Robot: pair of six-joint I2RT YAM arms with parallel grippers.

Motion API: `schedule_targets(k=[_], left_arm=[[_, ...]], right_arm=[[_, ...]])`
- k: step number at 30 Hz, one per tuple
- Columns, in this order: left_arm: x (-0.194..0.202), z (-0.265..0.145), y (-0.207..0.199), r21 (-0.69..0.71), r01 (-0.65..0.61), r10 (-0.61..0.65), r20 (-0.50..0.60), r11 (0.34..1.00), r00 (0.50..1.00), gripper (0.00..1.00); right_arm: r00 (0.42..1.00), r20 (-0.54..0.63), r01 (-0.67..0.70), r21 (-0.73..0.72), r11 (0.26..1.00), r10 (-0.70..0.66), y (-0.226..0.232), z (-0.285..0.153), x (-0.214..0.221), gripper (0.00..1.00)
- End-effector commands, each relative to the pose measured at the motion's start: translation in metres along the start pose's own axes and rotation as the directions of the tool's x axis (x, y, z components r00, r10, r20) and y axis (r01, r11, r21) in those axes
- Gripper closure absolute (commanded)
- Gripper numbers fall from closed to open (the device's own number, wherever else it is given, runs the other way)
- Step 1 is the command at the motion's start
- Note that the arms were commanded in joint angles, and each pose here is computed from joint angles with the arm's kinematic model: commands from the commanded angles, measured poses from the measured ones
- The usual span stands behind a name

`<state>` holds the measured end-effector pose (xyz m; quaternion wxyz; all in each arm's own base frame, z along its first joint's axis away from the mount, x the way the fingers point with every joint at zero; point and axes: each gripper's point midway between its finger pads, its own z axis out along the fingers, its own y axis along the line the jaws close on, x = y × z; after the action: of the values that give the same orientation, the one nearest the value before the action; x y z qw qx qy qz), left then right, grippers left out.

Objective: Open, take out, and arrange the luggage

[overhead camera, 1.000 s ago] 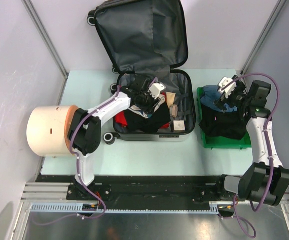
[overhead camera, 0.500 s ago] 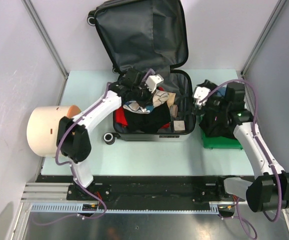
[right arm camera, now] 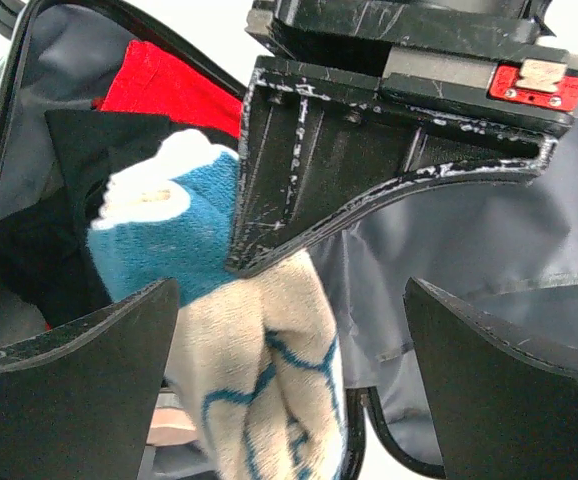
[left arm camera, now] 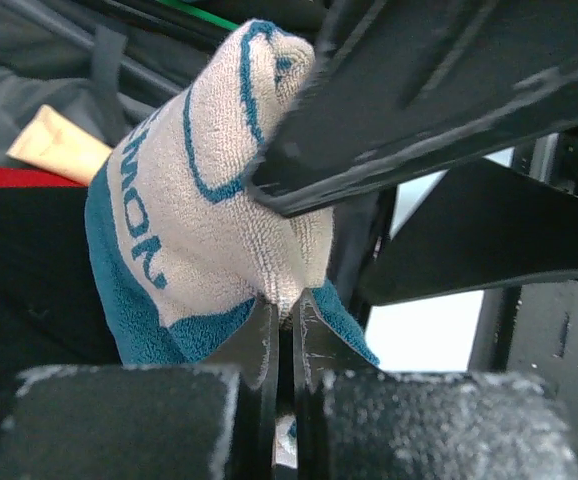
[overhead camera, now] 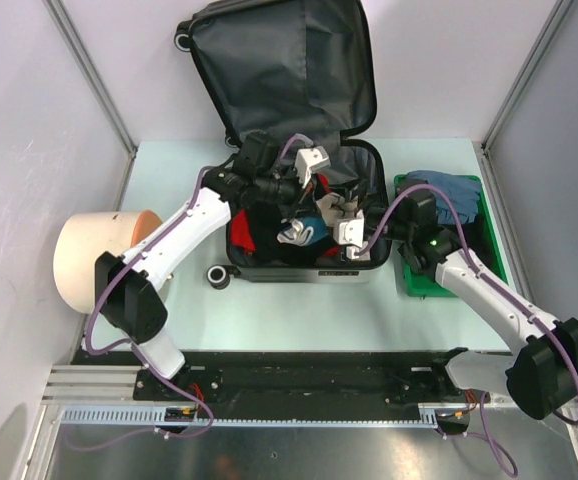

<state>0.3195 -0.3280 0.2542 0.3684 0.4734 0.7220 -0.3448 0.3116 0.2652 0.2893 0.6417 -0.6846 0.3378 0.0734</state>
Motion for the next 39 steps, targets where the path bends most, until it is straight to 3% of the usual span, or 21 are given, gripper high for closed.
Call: schedule_targets(k=[1,10,12,16,18,19,20,23,26,29,30,32,33,39], left_arm=[[-0.02,-0.015,-0.042,0.113,-0.049,0.041,0.071,0.992,0.997,1.0],[-0.025,-0.017,-0.066,0.162,-0.118,0.103,0.094,0.98,0.99,1.0],[-0.028,-0.018,-0.067,0.164,-0.119,0.104,0.098,0.979,0.99,1.0],[-0.034,-0.021,-0.069,0.166,-0.132,0.114,0.115,0.977,0.987,1.0],[-0.037,-0.023,-0.07,0.171,-0.141,0.121,0.123,0.975,0.985,0.99],[-0.04,-0.025,-0.071,0.169,-0.146,0.125,0.129,0.975,0.984,0.92],[-0.043,-0.025,-0.071,0.164,-0.146,0.125,0.134,0.975,0.983,0.68],[-0.049,-0.029,-0.064,0.117,-0.153,0.137,0.139,0.981,0.981,0.37],[-0.054,-0.032,-0.054,0.09,-0.132,0.118,0.146,0.987,0.982,0.29],[-0.052,-0.034,-0.044,0.092,-0.073,0.059,0.141,0.993,0.988,0.25],[-0.049,-0.033,-0.042,0.096,-0.059,0.045,0.135,0.994,0.99,0.25],[-0.046,-0.031,-0.037,0.098,-0.029,0.017,0.126,0.995,0.992,0.24],[-0.044,-0.029,-0.035,0.1,-0.022,0.009,0.121,0.995,0.993,0.24],[-0.038,-0.022,-0.023,0.093,0.023,-0.032,0.103,0.995,0.994,0.23]], right_arm=[[0.991,0.036,0.13,-0.01,0.991,-0.13,-0.002,0.006,-0.005,0.0],[0.987,0.03,0.161,-0.19,0.969,-0.158,0.043,0.001,0.011,0.01],[0.991,0.014,0.133,-0.244,0.961,-0.134,0.056,-0.006,0.012,0.11],[0.993,-0.062,0.076,-0.262,0.962,-0.096,0.058,-0.022,0.02,0.45],[0.992,-0.103,0.052,-0.24,0.969,-0.078,0.051,-0.033,0.021,0.73],[0.99,-0.12,0.045,-0.218,0.975,-0.073,0.044,-0.038,0.023,0.84],[0.985,-0.156,0.049,-0.173,0.984,-0.076,0.032,-0.049,0.024,1.0],[0.969,-0.242,0.034,-0.039,0.999,-0.042,-0.001,-0.083,0.028,1.0],[0.939,-0.345,0.042,0.087,0.995,-0.009,-0.03,-0.133,0.038,1.0],[0.903,-0.429,0.052,0.165,0.985,0.024,-0.039,-0.183,0.04,1.0],[0.863,-0.501,0.06,0.217,0.974,0.059,-0.044,-0.215,0.053,1.0],[0.858,-0.508,0.05,0.24,0.969,0.082,-0.042,-0.233,0.057,1.0],[0.827,-0.55,0.053,0.277,0.96,0.113,-0.043,-0.256,0.068,1.0],[0.772,-0.629,0.131,0.295,0.946,0.089,-0.067,-0.285,0.118,1.0]])
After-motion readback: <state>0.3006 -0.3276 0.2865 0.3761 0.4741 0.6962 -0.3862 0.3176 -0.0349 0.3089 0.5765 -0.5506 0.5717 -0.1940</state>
